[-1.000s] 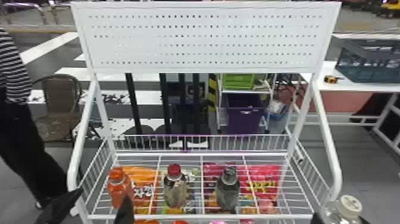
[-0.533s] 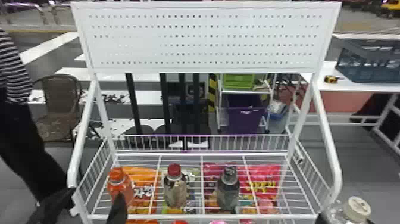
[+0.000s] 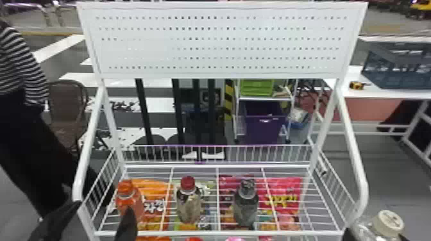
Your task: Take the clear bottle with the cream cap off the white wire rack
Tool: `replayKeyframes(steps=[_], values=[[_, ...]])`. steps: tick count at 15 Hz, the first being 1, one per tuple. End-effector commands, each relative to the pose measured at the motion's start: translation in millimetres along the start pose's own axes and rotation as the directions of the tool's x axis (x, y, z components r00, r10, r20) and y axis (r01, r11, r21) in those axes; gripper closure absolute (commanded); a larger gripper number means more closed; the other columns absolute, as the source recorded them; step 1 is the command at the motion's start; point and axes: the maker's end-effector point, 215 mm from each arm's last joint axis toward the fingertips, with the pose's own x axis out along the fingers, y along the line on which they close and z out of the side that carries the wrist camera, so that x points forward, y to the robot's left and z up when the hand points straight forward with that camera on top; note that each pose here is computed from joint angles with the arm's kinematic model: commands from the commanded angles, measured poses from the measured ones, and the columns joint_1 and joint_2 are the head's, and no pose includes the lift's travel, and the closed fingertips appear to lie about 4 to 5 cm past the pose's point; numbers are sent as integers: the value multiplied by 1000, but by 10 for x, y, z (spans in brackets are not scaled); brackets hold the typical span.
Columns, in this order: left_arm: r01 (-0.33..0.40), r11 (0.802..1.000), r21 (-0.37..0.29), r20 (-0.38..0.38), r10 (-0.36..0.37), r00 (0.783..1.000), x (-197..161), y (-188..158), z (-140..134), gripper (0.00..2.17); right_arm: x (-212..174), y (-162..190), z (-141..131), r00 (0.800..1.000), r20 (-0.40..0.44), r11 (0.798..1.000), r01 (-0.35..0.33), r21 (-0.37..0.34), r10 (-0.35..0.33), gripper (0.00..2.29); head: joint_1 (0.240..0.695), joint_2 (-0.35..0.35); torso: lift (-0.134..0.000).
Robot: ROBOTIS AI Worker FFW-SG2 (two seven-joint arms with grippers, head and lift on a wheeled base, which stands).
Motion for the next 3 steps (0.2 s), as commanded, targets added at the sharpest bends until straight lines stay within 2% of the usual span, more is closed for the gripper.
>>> replayKeyframes(steps=[1,3], values=[[-1,1000,0,3,1,1000,-1,2,16,137,1,5,19,1000,5,1000,-3,-2,3,1501,499,0,0],[-1,1000,-1,4,1,1000,-1,2,24,137,-3,1,23,1000,4,1000,-3,-4,3,1501,499,0,0]])
